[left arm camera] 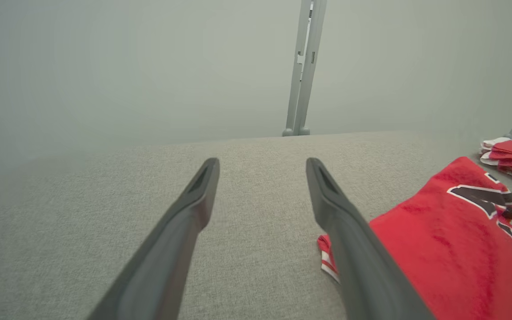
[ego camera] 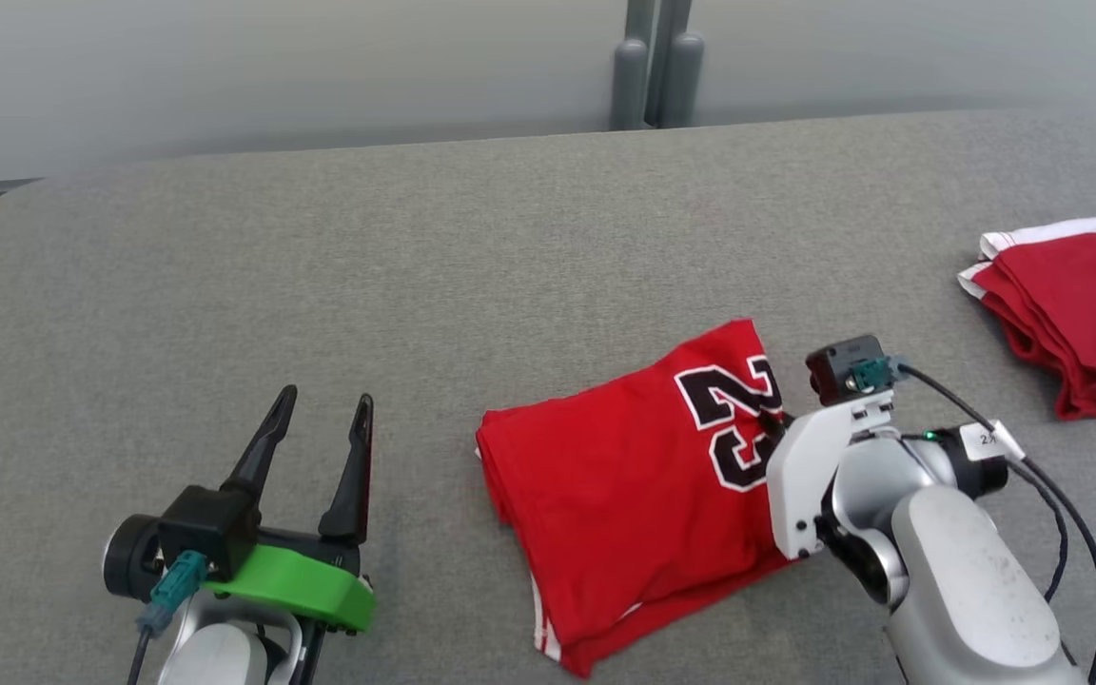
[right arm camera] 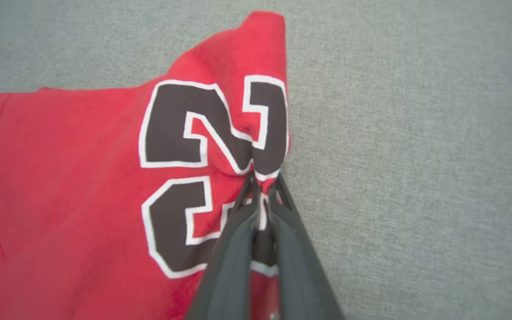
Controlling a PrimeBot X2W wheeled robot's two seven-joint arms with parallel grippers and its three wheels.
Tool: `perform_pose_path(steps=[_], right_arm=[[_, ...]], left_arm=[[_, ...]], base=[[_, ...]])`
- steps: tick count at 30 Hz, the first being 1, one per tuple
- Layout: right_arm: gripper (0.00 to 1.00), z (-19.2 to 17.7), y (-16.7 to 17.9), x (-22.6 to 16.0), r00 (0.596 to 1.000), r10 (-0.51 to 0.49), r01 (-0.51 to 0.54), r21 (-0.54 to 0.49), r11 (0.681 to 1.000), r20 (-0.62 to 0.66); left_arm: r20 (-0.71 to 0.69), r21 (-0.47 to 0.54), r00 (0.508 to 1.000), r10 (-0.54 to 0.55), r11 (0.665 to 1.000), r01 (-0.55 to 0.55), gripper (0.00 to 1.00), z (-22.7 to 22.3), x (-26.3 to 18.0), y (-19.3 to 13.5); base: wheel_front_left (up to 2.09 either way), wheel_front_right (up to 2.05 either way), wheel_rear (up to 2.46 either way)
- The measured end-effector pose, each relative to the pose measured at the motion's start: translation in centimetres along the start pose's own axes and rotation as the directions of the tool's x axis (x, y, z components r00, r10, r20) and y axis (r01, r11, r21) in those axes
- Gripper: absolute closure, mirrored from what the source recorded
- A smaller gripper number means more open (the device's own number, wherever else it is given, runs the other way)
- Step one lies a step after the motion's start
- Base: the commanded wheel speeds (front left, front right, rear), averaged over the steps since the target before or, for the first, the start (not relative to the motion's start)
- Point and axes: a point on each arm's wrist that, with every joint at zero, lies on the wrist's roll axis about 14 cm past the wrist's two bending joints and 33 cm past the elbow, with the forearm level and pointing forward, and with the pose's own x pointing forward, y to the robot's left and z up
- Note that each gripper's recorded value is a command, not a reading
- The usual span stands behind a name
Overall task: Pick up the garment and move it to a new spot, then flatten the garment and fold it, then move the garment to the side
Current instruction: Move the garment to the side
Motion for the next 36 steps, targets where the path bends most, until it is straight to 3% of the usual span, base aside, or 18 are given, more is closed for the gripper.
perform_pose_path(steps=[8,18,27,36], right_arm=[[1.00,5.0,-5.9,-1.3,0.987,-0.143,0.147,-0.065,0.987,0.067],[1.00,7.8,-13.5,-2.0,0.952,-0.297,0.300,-0.041,0.953,0.073],[1.00,8.2,-21.6,-3.8,0.881,-0.471,0.472,-0.113,0.874,0.042],[1.00,7.8,-27.5,-5.4,0.799,-0.601,0.597,-0.131,0.791,0.016]], left_arm=[[0.047,0.004,0.997,-0.054,0.999,0.053,0.00,0.9,3.4,-1.5],[0.059,0.015,0.989,-0.132,0.991,0.132,0.00,-0.2,8.0,-3.1],[0.009,-0.028,0.972,-0.236,0.971,0.237,0.00,-4.1,10.9,-6.1],[-0.026,-0.049,0.955,-0.294,0.955,0.293,0.00,-7.2,12.3,-7.2]], base=[[0.00,0.00,0.00],[0.00,0.00,0.00],[0.00,0.00,0.00],[0.00,0.00,0.00]])
